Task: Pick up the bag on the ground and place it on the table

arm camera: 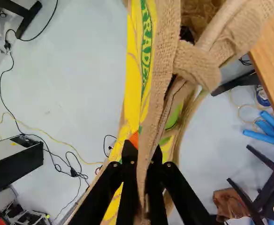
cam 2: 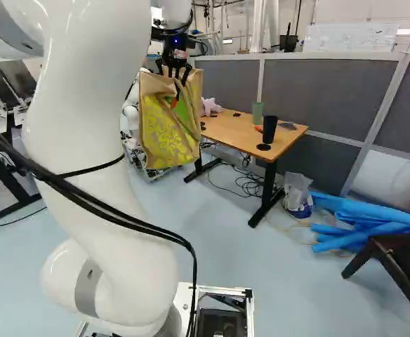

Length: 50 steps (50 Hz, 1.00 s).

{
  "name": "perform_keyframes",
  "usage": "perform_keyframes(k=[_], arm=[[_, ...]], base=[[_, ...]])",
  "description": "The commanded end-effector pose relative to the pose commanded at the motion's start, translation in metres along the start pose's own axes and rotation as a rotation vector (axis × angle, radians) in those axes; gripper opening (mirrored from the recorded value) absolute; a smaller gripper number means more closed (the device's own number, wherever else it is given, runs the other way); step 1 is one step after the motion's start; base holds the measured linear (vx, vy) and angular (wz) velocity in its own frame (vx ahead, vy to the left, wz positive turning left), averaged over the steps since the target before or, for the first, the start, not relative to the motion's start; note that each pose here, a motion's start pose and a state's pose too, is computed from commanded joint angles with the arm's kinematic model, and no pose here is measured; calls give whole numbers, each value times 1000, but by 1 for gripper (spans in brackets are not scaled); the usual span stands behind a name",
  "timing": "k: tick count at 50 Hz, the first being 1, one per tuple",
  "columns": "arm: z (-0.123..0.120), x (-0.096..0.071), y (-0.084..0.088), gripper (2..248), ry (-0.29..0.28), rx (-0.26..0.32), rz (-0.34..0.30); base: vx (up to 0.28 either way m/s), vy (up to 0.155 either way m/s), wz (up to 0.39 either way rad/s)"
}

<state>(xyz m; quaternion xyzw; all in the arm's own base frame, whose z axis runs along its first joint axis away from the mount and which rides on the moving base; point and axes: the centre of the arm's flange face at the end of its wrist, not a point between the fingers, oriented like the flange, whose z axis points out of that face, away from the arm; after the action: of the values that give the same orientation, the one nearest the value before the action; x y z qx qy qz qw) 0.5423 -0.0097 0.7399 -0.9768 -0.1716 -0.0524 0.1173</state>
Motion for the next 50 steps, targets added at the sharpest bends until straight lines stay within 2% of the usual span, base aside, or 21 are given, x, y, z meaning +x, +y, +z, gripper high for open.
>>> perform_keyframes(k=[20, 50], arm=[[0, 0, 0, 28, 0, 0, 0], [0, 0, 0, 28, 0, 0, 0]], base=[[9, -1, -2], [6, -22, -120]])
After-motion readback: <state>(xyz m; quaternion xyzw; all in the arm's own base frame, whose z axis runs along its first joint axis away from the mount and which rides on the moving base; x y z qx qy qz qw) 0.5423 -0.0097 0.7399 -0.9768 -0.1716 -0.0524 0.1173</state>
